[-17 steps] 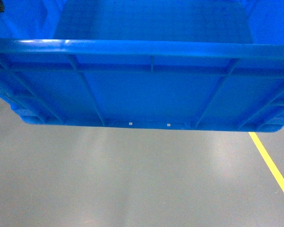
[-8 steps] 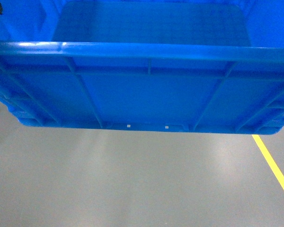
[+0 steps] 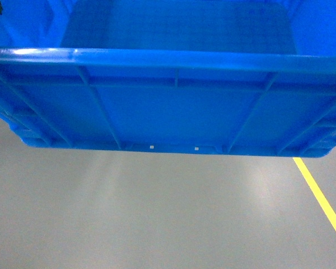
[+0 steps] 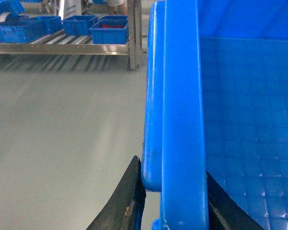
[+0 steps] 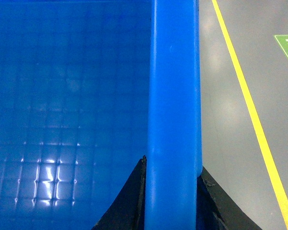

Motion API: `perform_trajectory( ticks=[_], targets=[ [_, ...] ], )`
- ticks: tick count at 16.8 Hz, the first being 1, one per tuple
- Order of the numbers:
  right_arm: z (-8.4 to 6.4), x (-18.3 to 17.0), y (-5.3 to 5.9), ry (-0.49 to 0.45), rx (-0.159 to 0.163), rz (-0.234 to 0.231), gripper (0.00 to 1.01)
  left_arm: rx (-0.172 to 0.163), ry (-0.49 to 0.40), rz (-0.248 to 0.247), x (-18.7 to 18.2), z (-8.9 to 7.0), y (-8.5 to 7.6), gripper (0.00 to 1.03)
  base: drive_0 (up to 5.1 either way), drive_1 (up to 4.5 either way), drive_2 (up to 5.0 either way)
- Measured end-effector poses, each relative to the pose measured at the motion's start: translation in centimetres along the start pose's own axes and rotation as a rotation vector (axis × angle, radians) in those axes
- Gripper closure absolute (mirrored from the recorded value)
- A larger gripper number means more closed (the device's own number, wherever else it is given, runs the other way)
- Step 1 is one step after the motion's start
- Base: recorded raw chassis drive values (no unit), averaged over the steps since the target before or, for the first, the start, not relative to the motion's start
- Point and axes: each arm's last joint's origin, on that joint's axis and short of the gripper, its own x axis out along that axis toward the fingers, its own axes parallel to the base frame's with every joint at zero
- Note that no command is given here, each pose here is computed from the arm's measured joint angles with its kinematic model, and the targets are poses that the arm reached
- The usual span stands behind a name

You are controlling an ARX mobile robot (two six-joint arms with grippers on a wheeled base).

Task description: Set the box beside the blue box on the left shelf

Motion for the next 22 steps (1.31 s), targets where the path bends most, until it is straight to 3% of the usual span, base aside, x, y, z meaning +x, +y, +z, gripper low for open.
perform_trajectory(
  ticks=[4, 22],
  targets=[
    [0.02, 0.05, 0.01, -0.005, 0.000, -0.001, 0.81, -0.001, 0.008, -0.001, 0.00, -0.10, 0.00, 0.84, -1.6, -1.55, -1.6],
    [-0.06, 0.06, -0.02, 0.002, 0.000, -0.005, 0.81, 0.000, 0.005, 0.001, 0.00, -0.10, 0.00, 0.84, 0.1, 4.39, -4.3]
  ],
)
